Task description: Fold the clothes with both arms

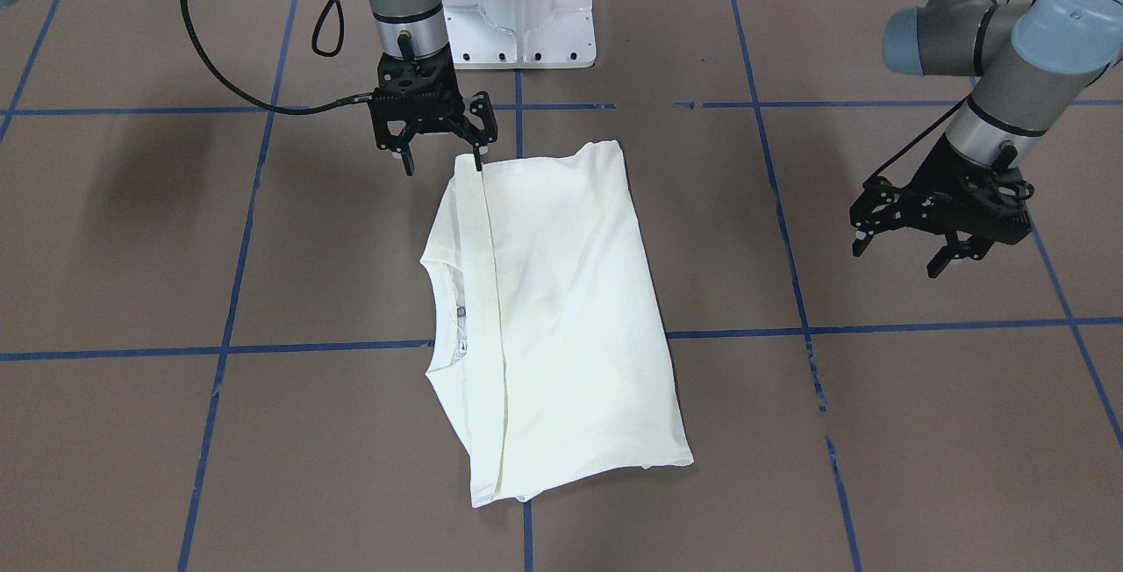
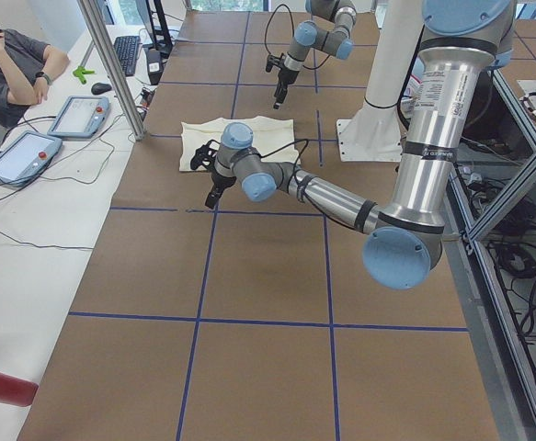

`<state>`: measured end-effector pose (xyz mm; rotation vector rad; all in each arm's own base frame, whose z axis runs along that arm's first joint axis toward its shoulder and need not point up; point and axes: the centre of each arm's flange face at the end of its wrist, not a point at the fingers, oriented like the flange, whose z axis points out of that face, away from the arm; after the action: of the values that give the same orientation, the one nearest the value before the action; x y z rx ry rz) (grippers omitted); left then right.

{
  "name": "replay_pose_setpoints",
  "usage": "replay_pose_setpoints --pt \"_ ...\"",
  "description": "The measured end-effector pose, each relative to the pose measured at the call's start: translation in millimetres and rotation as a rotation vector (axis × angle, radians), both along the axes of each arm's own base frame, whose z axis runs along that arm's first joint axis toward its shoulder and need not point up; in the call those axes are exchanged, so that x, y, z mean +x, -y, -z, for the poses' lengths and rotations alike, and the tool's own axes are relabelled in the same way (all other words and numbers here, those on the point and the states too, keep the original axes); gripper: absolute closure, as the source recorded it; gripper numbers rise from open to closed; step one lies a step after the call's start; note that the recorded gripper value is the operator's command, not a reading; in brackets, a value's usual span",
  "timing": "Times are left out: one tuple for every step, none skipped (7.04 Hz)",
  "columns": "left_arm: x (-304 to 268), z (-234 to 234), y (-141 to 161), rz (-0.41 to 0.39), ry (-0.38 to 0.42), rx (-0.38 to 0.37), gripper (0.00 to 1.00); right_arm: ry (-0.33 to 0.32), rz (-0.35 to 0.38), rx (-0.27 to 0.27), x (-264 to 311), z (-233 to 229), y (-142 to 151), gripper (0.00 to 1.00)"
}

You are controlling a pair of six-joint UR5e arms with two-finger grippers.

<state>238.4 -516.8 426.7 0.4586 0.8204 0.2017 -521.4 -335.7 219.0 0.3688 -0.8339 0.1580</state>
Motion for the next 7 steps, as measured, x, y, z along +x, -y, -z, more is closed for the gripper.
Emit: replay_pose_setpoints --pt "-3.3 0.1 -5.2 -0.003 0.011 -0.004 0.0 -0.031 0.02 0.039 -14.6 -3.5 -14.7 0.18" --pt "-4.4 0.2 -7.2 -0.004 0.014 -0.005 0.0 -0.084 0.074 0.11 -28.9 -8.7 -29.2 0.24" --pt "-4.6 0.5 -7.9 -0.006 0.014 -0.005 0.0 -0.149 0.15 0.203 -39.5 -13.3 -37.1 0.29" --pt "-4.5 0.7 -8.0 -0.007 0.013 -0.005 0.0 -0.213 0.233 0.297 -47.2 -15.8 -39.8 0.37" --pt "-4.5 1.0 -8.2 -0.008 0.012 -0.004 0.0 -0.258 0.293 0.364 -52.5 -17.1 -40.9 0.4" --pt "-4.4 1.1 -8.2 -0.008 0.011 -0.005 0.0 -0.282 0.328 0.401 -56.8 -17.1 -43.8 0.41" --pt "-4.2 1.1 -8.1 -0.009 0.011 -0.005 0.0 -0.293 0.348 0.417 -60.5 -17.6 -49.0 0.41"
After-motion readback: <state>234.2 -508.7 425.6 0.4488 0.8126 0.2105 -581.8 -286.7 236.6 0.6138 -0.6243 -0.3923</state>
